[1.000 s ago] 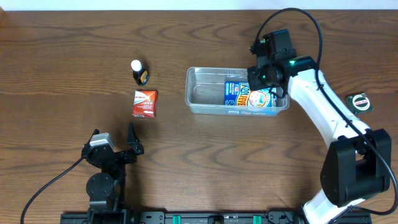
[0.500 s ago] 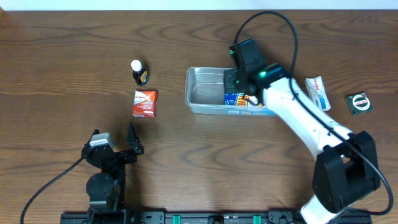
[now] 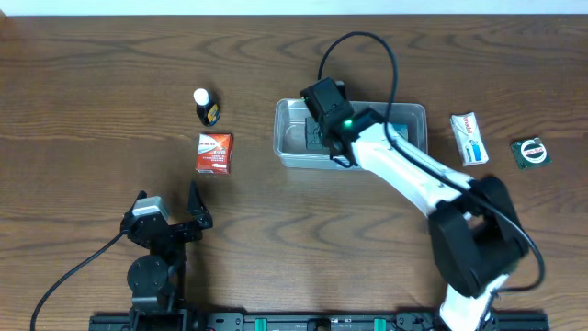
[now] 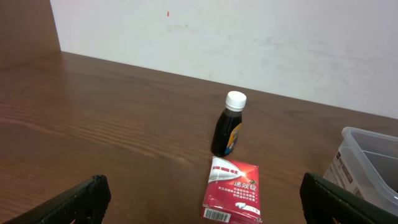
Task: Pack container
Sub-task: 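Push the blue box flat with the right gripper, then release, then move the right gripper back over the white Panadol box, then lower the right gripper and grasp the white Panadol box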
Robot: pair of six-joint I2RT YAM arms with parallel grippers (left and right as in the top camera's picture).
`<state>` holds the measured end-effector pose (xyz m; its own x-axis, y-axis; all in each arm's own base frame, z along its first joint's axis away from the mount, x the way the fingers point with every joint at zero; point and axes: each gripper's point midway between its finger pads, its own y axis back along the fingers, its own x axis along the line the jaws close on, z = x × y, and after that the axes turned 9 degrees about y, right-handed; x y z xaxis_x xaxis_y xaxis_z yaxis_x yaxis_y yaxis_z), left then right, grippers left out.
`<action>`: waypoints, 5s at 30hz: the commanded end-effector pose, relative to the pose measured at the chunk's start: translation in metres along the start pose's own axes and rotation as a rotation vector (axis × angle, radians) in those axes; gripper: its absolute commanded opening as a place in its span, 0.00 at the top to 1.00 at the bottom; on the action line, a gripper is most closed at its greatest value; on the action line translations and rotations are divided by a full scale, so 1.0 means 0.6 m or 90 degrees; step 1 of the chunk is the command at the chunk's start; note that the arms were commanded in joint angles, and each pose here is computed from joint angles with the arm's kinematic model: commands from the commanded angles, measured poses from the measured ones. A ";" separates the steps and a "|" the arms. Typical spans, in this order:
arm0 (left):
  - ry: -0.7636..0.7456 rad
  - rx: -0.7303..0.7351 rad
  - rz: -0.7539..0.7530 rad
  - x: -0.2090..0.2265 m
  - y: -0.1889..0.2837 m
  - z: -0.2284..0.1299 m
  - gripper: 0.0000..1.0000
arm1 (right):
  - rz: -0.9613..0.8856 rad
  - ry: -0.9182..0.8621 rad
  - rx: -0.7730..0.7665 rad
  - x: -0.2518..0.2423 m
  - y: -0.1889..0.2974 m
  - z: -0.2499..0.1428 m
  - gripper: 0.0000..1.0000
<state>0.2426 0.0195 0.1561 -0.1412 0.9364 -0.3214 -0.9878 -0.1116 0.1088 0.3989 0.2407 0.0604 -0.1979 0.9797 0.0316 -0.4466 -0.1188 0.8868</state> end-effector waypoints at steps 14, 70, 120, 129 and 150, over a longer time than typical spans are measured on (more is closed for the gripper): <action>0.002 0.021 0.018 0.014 -0.004 -0.027 0.02 | -0.038 -0.039 0.033 -0.044 -0.064 -0.015 0.99; 0.003 0.021 0.018 0.014 -0.004 -0.027 0.02 | -0.026 -0.129 0.182 -0.376 0.121 -0.081 0.99; 0.003 0.021 0.018 0.014 -0.004 -0.027 0.02 | -0.001 -0.035 0.150 -0.376 0.087 -0.062 0.99; 0.003 0.021 0.018 0.014 -0.004 -0.027 0.02 | 0.032 -0.037 0.144 -0.361 0.086 -0.060 0.99; 0.002 0.021 0.018 0.014 -0.004 -0.027 0.02 | 0.051 -0.016 0.139 -0.353 0.086 -0.057 0.99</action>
<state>0.2426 0.0195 0.1561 -0.1414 0.9353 -0.3243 -0.9878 -0.1116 0.1088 0.3896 0.0120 0.0884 -0.1521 0.9845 0.0875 -0.2460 -0.1234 0.9614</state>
